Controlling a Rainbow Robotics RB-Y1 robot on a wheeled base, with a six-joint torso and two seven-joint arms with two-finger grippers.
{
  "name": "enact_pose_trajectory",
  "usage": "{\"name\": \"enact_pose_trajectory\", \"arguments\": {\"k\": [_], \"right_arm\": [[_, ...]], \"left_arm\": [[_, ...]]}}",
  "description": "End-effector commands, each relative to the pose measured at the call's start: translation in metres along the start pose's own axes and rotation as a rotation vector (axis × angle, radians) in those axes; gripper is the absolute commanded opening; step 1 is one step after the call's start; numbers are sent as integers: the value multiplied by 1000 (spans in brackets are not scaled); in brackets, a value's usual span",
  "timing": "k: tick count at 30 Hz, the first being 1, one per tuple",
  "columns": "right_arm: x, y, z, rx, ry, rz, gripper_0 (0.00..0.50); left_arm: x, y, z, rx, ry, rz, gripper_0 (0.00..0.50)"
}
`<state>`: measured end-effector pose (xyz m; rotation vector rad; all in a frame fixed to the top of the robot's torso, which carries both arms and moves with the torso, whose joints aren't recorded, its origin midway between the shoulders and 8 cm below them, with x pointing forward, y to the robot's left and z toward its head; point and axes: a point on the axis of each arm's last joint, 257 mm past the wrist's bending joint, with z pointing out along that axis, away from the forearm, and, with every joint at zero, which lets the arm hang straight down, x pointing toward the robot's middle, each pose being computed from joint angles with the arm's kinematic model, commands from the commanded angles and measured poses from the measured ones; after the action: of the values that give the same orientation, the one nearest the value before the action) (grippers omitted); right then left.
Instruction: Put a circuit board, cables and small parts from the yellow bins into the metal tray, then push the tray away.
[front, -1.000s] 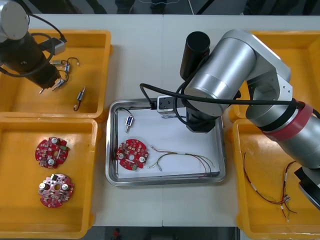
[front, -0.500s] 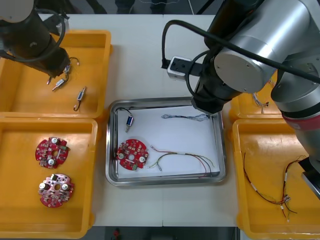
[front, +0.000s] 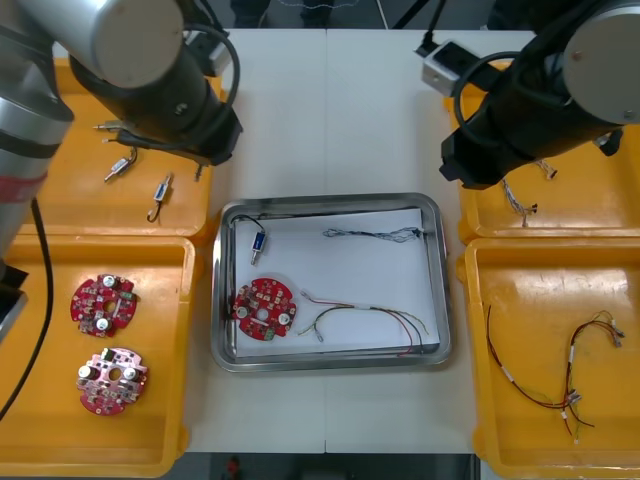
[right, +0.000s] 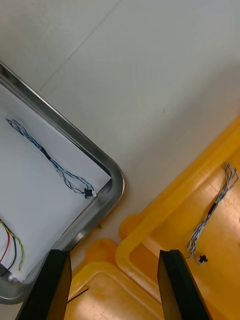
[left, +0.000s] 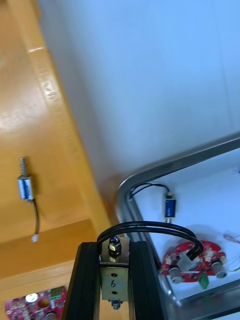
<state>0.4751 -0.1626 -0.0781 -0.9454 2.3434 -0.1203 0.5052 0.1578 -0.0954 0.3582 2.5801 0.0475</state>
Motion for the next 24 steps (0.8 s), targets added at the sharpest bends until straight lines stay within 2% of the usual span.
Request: {"name": "enact_pose_trajectory", "arguments": {"k": [1, 4, 10, 12, 16, 24], "right_arm": [[25, -38, -20, 41, -23, 166, 500], [43, -49, -26, 61, -25, 222, 500], [76, -69, -32, 88, -15, 311, 500], [88, -75, -34, 98, -13, 342, 500], [107, -83, -37, 107, -10, 398, 500], [152, -91, -35, 138, 29, 508, 500]], "left_arm": [[14, -43, 14, -4, 12, -152, 1], [23, -61, 22, 2, 35, -174, 1], [43, -82, 44, -15, 94, -212, 1], [44, -88, 57, -18, 88, -228, 0], [43, -95, 83, -15, 47, -264, 0], [56, -104, 110, 10, 39, -278, 3]]}}
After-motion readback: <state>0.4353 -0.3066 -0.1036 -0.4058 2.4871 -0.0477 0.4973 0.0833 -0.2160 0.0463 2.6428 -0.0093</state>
